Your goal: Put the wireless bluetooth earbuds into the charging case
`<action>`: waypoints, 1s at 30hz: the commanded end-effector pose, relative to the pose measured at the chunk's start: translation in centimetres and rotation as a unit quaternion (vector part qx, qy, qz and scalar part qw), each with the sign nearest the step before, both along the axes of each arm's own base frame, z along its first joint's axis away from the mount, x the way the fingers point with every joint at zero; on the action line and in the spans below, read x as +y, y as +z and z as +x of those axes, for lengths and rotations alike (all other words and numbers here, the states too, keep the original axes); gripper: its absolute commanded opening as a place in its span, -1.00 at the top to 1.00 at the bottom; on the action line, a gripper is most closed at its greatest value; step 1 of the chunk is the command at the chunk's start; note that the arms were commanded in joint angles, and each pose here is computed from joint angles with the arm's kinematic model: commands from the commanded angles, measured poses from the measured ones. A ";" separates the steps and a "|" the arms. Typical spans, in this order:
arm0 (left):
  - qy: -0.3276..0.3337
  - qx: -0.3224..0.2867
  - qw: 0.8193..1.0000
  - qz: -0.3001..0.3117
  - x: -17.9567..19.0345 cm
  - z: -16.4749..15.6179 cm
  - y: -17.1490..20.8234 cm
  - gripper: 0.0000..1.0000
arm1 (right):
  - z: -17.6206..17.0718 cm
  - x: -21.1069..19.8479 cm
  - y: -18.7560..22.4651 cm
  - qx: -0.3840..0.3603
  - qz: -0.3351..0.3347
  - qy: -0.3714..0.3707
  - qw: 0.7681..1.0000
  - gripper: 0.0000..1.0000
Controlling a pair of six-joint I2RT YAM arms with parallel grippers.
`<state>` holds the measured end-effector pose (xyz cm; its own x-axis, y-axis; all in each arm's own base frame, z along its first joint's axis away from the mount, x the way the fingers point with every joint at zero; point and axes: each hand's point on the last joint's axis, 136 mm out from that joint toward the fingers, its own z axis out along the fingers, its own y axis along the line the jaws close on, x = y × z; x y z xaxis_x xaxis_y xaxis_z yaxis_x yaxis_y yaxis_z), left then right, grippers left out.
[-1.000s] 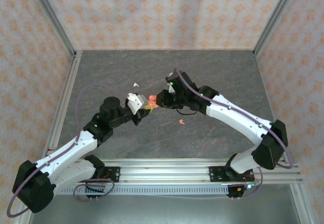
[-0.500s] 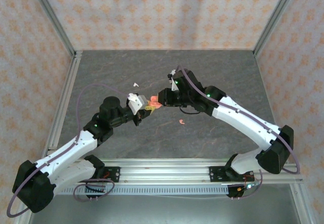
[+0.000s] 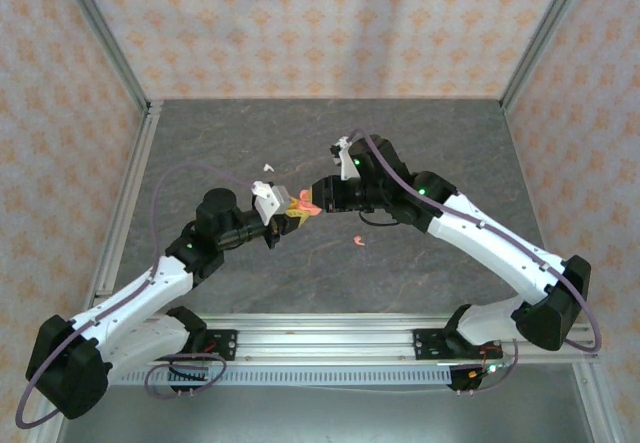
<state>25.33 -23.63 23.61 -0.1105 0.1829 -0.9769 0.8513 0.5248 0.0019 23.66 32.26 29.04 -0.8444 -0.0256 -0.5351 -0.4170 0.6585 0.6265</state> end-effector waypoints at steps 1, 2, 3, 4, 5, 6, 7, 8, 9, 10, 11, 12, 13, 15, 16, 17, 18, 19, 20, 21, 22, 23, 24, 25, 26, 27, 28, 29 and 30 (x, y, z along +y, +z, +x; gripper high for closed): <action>-0.007 -0.027 0.999 -0.027 -0.2 0.1 2.8 1.00 | -0.5 0.9 1.7 -0.019 0.027 0.024 0.999 0.68; -0.007 -0.027 0.999 -0.028 -0.2 0.1 2.8 1.00 | -0.4 0.9 1.7 -0.019 0.029 0.024 0.999 0.68; -0.008 -0.026 0.999 -0.029 -0.2 0.1 2.7 1.00 | -0.4 1.0 1.7 -0.019 0.032 0.024 0.999 0.68; -0.008 -0.027 0.999 -0.029 -0.2 0.0 2.7 1.00 | -0.3 1.1 1.8 -0.020 0.036 0.022 0.999 0.68; -0.008 -0.026 0.999 -0.029 -0.2 0.1 2.7 1.00 | -0.3 1.3 1.8 -0.019 0.039 0.023 0.999 0.67; -0.009 -0.026 0.999 -0.029 -0.3 0.0 2.7 1.00 | -0.3 1.4 1.9 -0.019 0.043 0.024 0.999 0.68; -0.008 -0.025 0.999 -0.030 -0.2 0.0 2.7 1.00 | -0.2 1.5 1.8 -0.019 0.045 0.024 0.999 0.68; -0.008 -0.026 0.999 -0.030 -0.2 0.0 2.7 1.00 | -0.2 1.5 1.7 -0.017 0.045 0.024 0.999 0.68; -0.008 -0.027 0.999 -0.031 -0.2 0.0 2.8 1.00 | -0.2 1.6 1.6 -0.016 0.045 0.025 0.999 0.68; -0.008 -0.026 0.999 -0.031 -0.3 0.0 2.8 1.00 | -0.2 1.6 1.4 -0.014 0.044 0.025 0.999 0.68; -0.007 -0.027 0.999 -0.031 -0.2 0.0 2.8 1.00 | -0.2 1.6 1.2 -0.012 0.042 0.025 0.999 0.68; -0.007 -0.027 0.999 -0.031 -0.2 0.0 2.8 1.00 | -0.3 1.6 1.1 -0.011 0.042 0.026 0.999 0.68; -0.007 -0.026 0.999 -0.031 -0.2 0.0 2.8 1.00 | -0.3 1.5 0.9 -0.009 0.039 0.025 0.999 0.68; -0.007 -0.027 0.999 -0.031 -0.2 0.1 2.8 1.00 | -0.2 1.5 0.9 -0.010 0.037 0.024 0.999 0.68; -0.007 -0.026 0.999 -0.031 -0.2 0.1 2.8 1.00 | -0.2 1.4 0.8 -0.011 0.035 0.023 0.999 0.68; -0.007 -0.027 0.999 -0.030 -0.2 0.0 2.8 1.00 | -0.2 1.3 0.8 -0.011 0.034 0.021 0.999 0.68; -0.006 -0.026 0.999 -0.031 -0.2 0.1 2.8 1.00 | -0.2 1.2 0.8 -0.012 0.031 0.020 0.999 0.68; -0.007 -0.026 0.999 -0.031 -0.2 0.1 2.7 1.00 | -0.2 1.1 0.7 -0.011 0.029 0.018 0.999 0.68; -0.006 -0.027 0.999 -0.031 -0.2 0.1 2.8 1.00 | -0.2 1.0 0.6 -0.012 0.028 0.018 0.999 0.68; -0.006 -0.027 0.999 -0.032 -0.2 0.1 2.8 1.00 | -0.2 0.9 0.7 -0.013 0.028 0.016 0.999 0.68; -0.006 -0.027 0.999 -0.033 -0.2 0.1 2.8 1.00 | -0.2 0.9 0.6 -0.012 0.028 0.016 0.999 0.68; -0.006 -0.027 0.999 -0.034 -0.2 0.1 2.8 1.00 | -0.3 0.9 0.5 -0.011 0.027 0.018 0.999 0.68; -0.006 -0.028 0.999 -0.037 -0.2 0.1 2.9 1.00 | -0.3 1.0 0.3 -0.007 0.026 0.018 0.999 0.68; -0.005 -0.028 0.999 -0.039 -0.2 0.1 2.9 1.00 | -0.4 1.0 0.3 -0.005 0.026 0.019 0.999 0.68; -0.005 -0.028 0.999 -0.040 -0.3 0.2 3.0 1.00 | -0.4 1.0 0.1 -0.002 0.026 0.020 0.999 0.68; -0.005 -0.028 0.999 -0.041 -0.3 0.2 3.0 1.00 | -0.5 1.1 0.1 -0.001 0.026 0.021 0.999 0.68; -0.004 -0.028 0.999 -0.043 -0.3 0.3 3.0 1.00 | -0.6 1.0 0.0 0.001 0.026 0.022 0.999 0.68; -0.003 -0.030 0.999 -0.044 -0.3 0.3 3.1 1.00 | -0.6 1.1 0.1 0.001 0.027 0.022 0.999 0.68; -0.003 -0.030 0.999 -0.045 -0.3 0.3 3.1 1.00 | -0.6 1.0 0.0 0.001 0.027 0.021 0.999 0.68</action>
<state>25.39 -23.80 24.52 -0.1065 0.1448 -0.9837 0.8516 0.5240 -0.0150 23.54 33.13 29.07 -0.8416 -0.0281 -0.5393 -0.4393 0.6164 0.6535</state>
